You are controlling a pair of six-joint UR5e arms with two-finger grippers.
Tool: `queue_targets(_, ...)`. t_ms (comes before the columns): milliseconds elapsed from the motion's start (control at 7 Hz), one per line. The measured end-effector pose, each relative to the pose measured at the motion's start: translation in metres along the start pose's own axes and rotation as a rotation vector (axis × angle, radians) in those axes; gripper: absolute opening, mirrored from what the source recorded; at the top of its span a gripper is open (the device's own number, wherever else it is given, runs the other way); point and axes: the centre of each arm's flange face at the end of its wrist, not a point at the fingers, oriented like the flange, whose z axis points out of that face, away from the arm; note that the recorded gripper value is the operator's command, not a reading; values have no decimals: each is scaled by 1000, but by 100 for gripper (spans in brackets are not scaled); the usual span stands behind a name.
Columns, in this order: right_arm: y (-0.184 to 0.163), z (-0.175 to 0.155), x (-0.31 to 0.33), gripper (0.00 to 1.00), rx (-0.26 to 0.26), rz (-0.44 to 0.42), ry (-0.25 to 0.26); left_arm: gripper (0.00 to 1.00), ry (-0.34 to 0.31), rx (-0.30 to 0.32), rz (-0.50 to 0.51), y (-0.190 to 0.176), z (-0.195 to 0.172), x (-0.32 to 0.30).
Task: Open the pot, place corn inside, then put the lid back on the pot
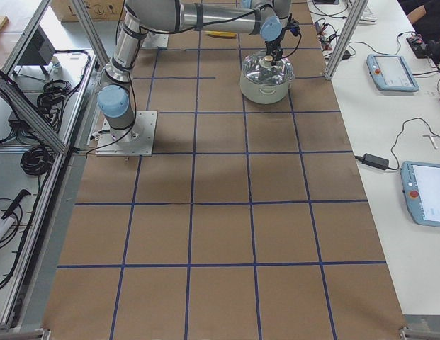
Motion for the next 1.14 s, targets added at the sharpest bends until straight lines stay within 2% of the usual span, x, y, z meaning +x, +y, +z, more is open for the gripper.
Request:
queue_targets(143,0,1,2,67,-4,-6,0,100,0,0,0,0,0,0)
queue_targets(286,1,1,3,59,-6,-10,0,100,0,0,0,0,0,0)
queue_targets(857,1,0,5,40,-19,-10,-1,100,0,2,1,1,-1,0)
queue_targets(1143,0,-3,6,39,-18,-9,0,100,0,3,1,-1,-3,0)
